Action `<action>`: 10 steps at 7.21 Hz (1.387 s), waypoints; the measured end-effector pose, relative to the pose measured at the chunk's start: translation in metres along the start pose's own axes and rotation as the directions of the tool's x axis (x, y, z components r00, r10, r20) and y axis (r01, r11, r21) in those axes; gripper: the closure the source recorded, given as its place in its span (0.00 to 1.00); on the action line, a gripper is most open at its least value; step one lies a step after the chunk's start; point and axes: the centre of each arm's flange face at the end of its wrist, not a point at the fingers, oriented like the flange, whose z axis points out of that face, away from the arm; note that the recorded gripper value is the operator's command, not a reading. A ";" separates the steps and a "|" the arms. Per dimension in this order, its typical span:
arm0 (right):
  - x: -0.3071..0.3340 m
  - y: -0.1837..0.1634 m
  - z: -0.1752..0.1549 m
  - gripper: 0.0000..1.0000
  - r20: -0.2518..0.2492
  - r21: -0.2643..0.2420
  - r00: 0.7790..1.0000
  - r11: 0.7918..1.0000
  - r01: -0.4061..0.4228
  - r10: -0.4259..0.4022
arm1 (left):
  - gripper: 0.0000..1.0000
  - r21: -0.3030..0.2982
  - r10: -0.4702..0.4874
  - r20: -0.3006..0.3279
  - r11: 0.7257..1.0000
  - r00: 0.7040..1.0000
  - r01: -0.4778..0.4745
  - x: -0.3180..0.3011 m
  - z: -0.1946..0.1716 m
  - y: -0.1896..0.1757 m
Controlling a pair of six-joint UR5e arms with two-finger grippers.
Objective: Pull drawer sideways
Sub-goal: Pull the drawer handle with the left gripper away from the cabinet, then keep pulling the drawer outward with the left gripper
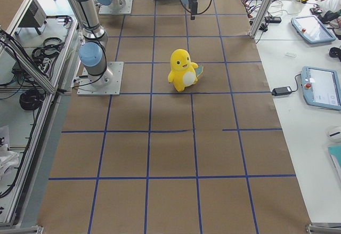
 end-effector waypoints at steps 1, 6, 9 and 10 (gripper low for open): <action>0.000 0.000 0.000 0.00 0.000 0.000 1.000 1.000 0.000 0.000 | 0.68 -0.001 0.002 0.002 1.000 1.000 -0.002 0.002 0.001 0.000; 0.000 0.000 0.000 0.00 0.000 0.000 1.000 1.000 0.000 0.000 | 0.94 -0.006 -0.001 0.009 1.000 1.000 0.001 -0.002 0.008 -0.006; 0.000 0.000 0.000 0.00 0.000 0.000 1.000 1.000 0.001 -0.001 | 0.96 -0.005 -0.004 0.008 1.000 1.000 0.004 -0.003 0.008 -0.008; 0.000 0.000 0.000 0.00 0.000 0.000 1.000 1.000 0.000 0.000 | 0.96 -0.004 -0.002 0.008 1.000 1.000 0.002 -0.003 0.007 -0.008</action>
